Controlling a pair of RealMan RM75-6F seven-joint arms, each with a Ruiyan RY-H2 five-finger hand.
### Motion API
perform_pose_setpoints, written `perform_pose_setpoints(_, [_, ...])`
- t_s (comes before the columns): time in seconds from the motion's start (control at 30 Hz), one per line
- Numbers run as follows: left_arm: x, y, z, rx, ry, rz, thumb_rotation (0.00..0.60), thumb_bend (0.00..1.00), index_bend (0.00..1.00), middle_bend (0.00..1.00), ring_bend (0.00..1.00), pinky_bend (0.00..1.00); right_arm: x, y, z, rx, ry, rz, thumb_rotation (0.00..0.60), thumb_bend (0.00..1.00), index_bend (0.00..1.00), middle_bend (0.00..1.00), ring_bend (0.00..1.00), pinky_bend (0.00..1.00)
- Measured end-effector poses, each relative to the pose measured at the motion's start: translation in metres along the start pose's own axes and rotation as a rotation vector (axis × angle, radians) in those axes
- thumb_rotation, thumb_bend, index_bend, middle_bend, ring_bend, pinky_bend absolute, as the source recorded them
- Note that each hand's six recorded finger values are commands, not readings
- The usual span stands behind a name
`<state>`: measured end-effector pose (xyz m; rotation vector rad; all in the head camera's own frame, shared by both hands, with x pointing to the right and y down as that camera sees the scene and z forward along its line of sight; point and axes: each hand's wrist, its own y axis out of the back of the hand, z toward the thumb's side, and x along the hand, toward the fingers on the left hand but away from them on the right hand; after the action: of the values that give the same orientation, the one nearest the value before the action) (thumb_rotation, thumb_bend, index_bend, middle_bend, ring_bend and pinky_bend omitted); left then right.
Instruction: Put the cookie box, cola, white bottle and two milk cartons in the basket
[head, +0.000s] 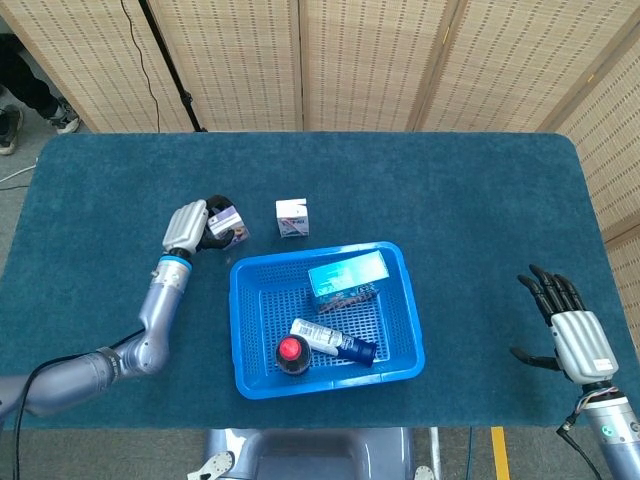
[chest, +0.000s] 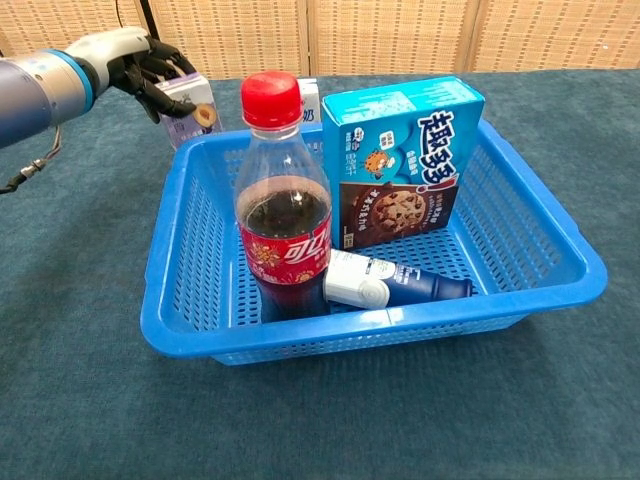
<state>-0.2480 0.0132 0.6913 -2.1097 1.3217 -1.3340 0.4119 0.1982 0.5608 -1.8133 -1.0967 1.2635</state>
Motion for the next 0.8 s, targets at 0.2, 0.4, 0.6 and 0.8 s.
perform_pose_setpoints(0.2, [-0.030,0.030,0.030,-0.050,-0.151,0.013,0.600,0.45,0.50,0.52,0.52,0.49,0.000,0.000,0.001,-0.001,0.002,0.000,0.600,0.00,0.07,0.00,0.00,0.04])
perform_pose_setpoints(0.4, [-0.076,0.048,0.062,-0.038,-0.362,-0.024,0.600,0.44,0.50,0.51,0.52,0.50,0.000,0.000,0.002,-0.001,0.005,0.001,0.600,0.00,0.07,0.00,0.00,0.04])
perform_pose_setpoints(0.6, [-0.125,0.026,0.074,0.016,-0.480,-0.146,0.600,0.44,0.50,0.51,0.51,0.50,0.000,0.001,0.002,-0.005,0.004,-0.003,0.600,0.00,0.07,0.00,0.00,0.04])
perform_pose_setpoints(0.8, [-0.131,-0.001,0.066,0.048,-0.459,-0.198,0.600,0.44,0.49,0.50,0.51,0.50,0.001,0.003,0.000,-0.008,0.000,-0.005,0.600,0.00,0.07,0.00,0.00,0.04])
